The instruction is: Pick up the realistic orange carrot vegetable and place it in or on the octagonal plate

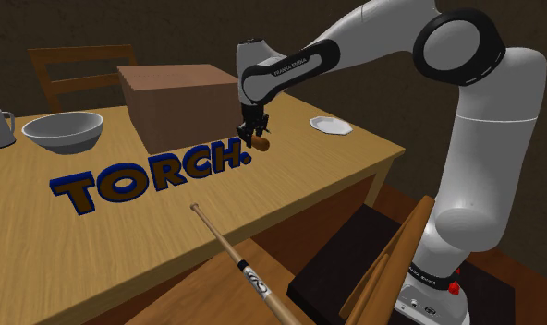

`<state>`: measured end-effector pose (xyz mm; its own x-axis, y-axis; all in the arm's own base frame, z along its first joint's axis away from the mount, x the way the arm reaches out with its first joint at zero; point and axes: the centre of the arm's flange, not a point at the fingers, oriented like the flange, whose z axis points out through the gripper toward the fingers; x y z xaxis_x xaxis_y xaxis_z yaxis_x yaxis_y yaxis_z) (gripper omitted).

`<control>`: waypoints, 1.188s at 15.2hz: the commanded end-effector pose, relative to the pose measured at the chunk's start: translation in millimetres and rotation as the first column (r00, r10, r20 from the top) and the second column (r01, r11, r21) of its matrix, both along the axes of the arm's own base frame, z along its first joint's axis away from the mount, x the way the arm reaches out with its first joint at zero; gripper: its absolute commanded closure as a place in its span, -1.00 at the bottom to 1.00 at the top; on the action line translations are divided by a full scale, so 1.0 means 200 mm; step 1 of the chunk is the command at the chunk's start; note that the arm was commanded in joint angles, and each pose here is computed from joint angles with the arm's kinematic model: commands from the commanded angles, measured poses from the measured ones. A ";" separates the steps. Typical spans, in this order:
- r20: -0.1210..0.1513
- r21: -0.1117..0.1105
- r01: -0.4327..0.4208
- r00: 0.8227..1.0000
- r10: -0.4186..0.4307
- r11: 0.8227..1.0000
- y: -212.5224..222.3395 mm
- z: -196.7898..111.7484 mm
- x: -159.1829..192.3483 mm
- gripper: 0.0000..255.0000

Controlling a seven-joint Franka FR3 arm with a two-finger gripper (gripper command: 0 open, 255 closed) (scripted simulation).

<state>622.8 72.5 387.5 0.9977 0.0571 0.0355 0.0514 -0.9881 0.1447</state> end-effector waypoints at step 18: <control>-0.001 0.000 0.000 1.000 0.000 1.000 -0.07 0.42 -0.01 1.00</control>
<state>621.5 66.7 469.6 0.9978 0.0571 0.0351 0.0514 -0.9881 0.1447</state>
